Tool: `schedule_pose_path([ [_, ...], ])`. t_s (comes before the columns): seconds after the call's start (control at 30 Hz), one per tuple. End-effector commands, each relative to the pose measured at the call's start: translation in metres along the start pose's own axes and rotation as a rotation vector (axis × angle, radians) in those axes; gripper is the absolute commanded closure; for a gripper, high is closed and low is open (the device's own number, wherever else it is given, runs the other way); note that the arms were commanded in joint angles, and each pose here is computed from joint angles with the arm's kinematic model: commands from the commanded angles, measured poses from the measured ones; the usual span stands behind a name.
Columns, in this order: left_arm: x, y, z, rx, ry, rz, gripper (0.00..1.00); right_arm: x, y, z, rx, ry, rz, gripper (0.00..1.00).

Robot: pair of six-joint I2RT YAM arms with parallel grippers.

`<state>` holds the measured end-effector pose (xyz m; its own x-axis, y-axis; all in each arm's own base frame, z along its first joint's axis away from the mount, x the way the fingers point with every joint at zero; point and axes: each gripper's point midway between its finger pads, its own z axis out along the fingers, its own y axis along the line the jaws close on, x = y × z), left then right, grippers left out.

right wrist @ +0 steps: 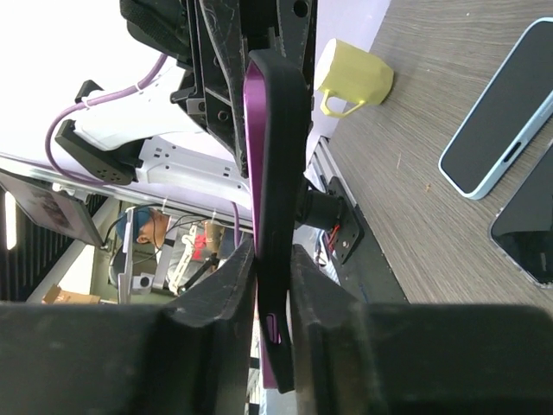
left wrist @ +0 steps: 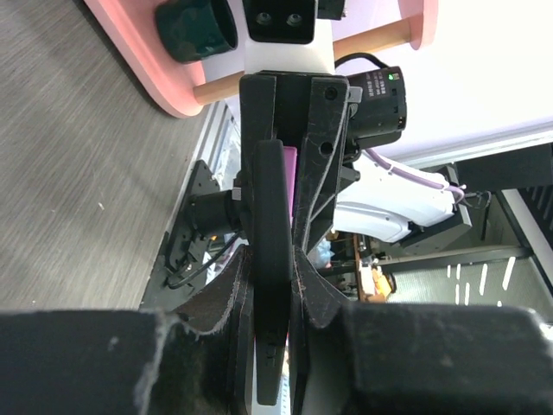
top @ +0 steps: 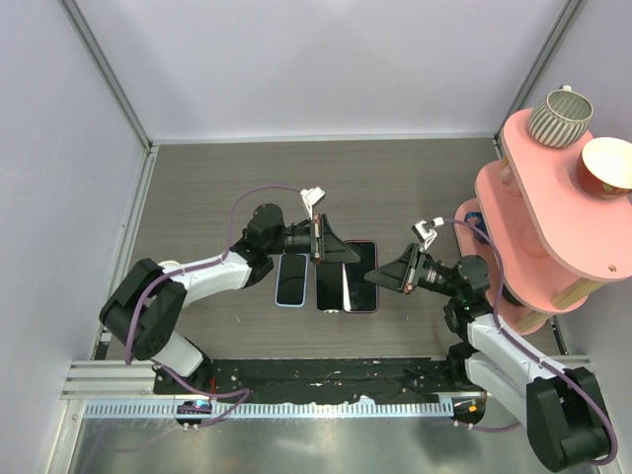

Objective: Put the phone into the phone case

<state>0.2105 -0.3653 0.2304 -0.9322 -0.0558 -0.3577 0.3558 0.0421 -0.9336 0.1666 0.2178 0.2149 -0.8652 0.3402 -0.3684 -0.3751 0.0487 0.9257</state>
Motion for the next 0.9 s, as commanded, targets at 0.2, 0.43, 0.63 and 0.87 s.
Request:
schedule_pose_path([
  [0.2,-0.035,0.002,-0.011,-0.081,-0.138,0.12,1.0,0.008,0.024,-0.002,-0.06,0.07,-0.092,0.56],
  [0.43,-0.044,-0.015,-0.013,0.0,-0.198,0.107,1.0,0.025,0.024,-0.005,-0.098,0.107,-0.068,0.5],
  [0.63,-0.049,-0.016,-0.013,0.001,-0.228,0.099,1.0,0.033,0.018,-0.005,-0.089,0.133,-0.063,0.49],
  [0.87,-0.051,-0.008,-0.017,-0.057,-0.23,0.123,1.0,0.034,0.022,-0.004,-0.096,0.142,-0.075,0.97],
])
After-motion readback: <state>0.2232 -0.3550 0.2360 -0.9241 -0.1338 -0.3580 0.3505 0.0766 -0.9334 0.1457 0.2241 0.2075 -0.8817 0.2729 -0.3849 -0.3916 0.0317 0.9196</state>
